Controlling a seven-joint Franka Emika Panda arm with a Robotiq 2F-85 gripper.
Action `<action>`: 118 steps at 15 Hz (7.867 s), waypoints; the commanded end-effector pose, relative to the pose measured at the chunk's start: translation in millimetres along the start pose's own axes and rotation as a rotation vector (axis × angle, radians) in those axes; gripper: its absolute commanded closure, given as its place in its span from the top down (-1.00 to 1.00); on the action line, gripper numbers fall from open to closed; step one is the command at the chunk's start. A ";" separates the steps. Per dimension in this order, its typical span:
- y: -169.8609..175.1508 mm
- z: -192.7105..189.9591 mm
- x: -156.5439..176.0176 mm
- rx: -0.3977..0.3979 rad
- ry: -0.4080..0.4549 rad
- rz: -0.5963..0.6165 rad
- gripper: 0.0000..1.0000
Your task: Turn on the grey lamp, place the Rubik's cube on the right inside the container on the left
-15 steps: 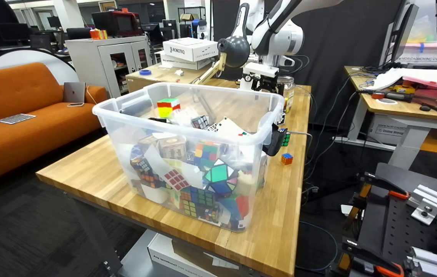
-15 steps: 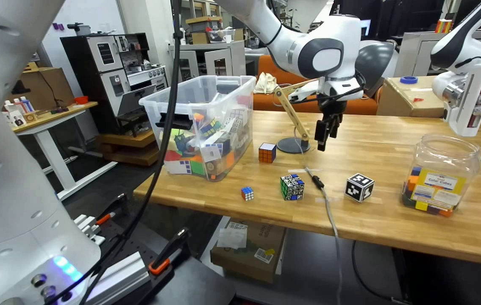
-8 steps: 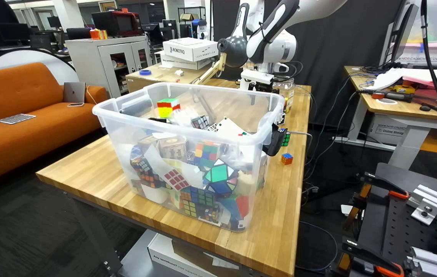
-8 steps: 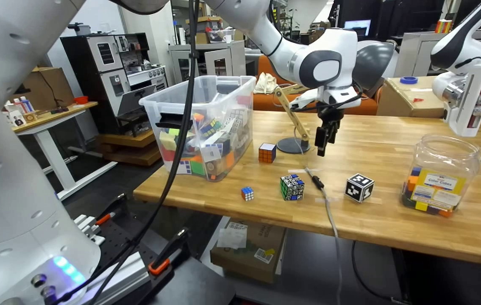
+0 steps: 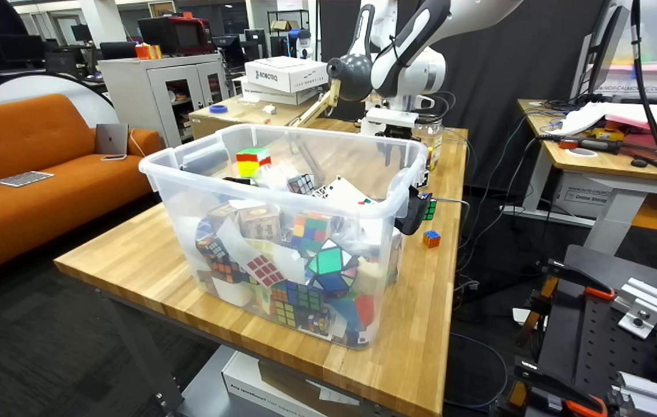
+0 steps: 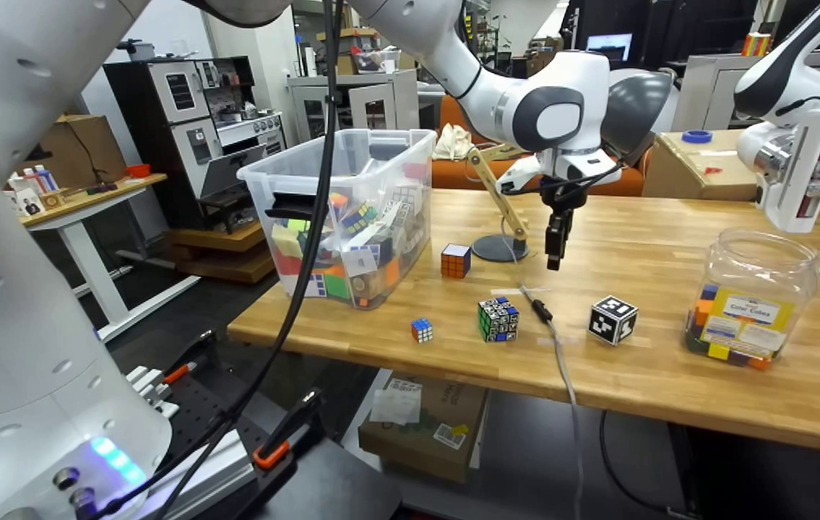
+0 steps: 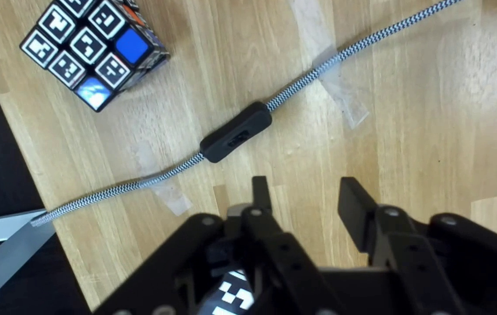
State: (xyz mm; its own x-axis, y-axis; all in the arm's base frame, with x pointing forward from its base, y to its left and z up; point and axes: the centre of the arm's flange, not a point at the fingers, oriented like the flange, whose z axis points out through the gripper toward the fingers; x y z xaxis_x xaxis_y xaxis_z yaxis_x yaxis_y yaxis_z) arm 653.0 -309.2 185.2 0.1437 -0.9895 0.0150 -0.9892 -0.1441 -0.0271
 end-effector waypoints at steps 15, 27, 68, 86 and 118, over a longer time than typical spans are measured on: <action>3.0 4.7 6.4 -0.022 -0.018 -0.025 -0.97; -0.7 65.0 4.0 -0.109 -0.048 -0.033 -0.99; -6.6 23.5 -19.2 -0.068 0.005 -0.066 -0.99; 85.3 -66.2 -52.6 -0.046 -0.171 0.211 -0.99; 74.9 38.9 -26.4 -0.236 -0.235 0.673 1.00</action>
State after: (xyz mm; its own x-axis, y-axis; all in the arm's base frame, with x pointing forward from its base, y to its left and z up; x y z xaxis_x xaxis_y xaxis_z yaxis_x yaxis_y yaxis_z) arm 573.8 -289.0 148.3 -0.4974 -0.8556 -0.1435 -0.8509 0.4488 0.2731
